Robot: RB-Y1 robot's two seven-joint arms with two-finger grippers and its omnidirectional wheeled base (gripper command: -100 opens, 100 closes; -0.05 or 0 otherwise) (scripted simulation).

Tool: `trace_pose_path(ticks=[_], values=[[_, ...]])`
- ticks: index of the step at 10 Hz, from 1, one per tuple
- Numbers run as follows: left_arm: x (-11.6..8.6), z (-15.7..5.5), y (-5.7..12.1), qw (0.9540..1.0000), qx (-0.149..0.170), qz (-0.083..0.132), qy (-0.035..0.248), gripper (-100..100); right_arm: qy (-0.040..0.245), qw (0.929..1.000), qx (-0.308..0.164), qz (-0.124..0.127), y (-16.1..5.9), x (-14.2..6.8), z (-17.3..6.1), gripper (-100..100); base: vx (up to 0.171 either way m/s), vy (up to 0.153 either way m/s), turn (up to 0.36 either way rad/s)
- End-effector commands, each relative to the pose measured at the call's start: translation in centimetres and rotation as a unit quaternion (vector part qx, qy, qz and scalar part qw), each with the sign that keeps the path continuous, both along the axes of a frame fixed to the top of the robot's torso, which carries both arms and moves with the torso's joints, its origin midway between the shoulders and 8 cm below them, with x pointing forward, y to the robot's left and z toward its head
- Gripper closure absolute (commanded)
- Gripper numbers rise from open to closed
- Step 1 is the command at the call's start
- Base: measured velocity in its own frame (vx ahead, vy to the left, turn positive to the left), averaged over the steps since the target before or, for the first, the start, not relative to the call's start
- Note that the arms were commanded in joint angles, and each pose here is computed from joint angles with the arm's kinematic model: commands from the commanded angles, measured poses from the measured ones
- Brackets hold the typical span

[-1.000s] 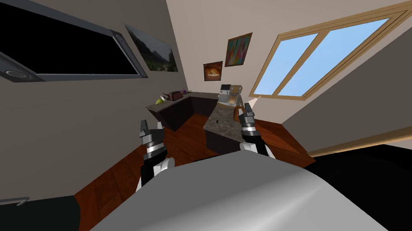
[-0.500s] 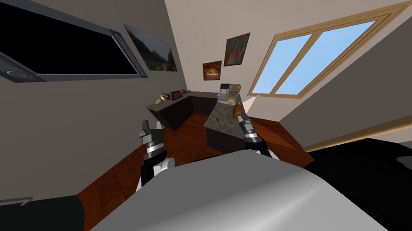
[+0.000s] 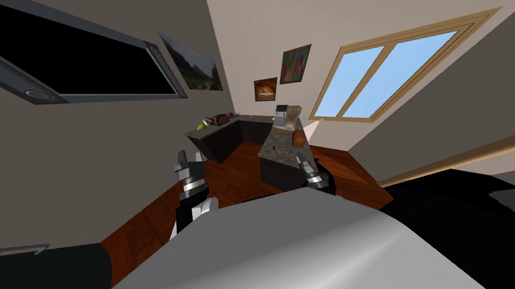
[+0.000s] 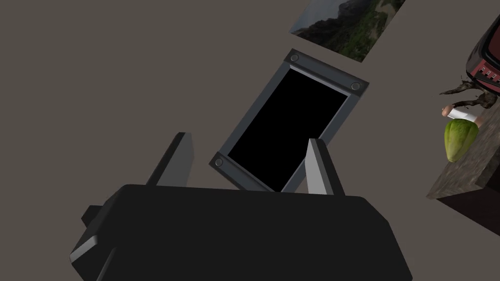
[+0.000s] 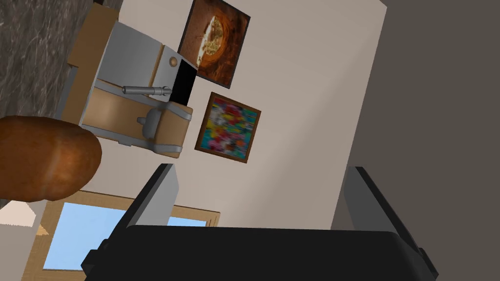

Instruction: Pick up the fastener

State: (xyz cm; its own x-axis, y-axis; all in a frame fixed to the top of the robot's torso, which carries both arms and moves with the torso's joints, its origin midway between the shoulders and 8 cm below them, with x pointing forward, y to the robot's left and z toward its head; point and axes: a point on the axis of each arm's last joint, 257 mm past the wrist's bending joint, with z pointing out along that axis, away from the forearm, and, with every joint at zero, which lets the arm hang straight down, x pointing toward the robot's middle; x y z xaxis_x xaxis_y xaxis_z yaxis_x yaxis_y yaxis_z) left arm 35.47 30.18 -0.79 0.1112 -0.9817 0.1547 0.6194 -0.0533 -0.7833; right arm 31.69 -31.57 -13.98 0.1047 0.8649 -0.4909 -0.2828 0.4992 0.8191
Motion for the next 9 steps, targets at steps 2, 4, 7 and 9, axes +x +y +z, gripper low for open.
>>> trace_pose_path(ticks=[2, 4, 7, 9], values=[[0.0, 0.0, 0.0, 1.0, 0.0, 0.0, 0.0, 0, 0.055, 0.9979, -0.034, 0.009, -0.6, -1.5, -4.3, -100, -0.007, 0.088, 0.005], [0.0, 0.0, 0.0, 1.0, 0.0, 0.0, 0.0, 0, 0.084, 0.9946, -0.058, 0.02, -0.8, -2.6, -6.6, -100, 0.012, 0.075, 0.018], [0.0, 0.0, 0.0, 1.0, 0.0, 0.0, 0.0, 0, 0.129, 0.9877, -0.084, 0.026, -1.7, -4.2, -10.2, -100, 0.025, 0.08, 0.016], [0.0, 0.0, 0.0, 1.0, 0.0, 0.0, 0.0, 0, 0.168, 0.9789, -0.111, 0.035, -2.4, -6.0, -13.1, -100, 0.039, 0.082, 0.033]])
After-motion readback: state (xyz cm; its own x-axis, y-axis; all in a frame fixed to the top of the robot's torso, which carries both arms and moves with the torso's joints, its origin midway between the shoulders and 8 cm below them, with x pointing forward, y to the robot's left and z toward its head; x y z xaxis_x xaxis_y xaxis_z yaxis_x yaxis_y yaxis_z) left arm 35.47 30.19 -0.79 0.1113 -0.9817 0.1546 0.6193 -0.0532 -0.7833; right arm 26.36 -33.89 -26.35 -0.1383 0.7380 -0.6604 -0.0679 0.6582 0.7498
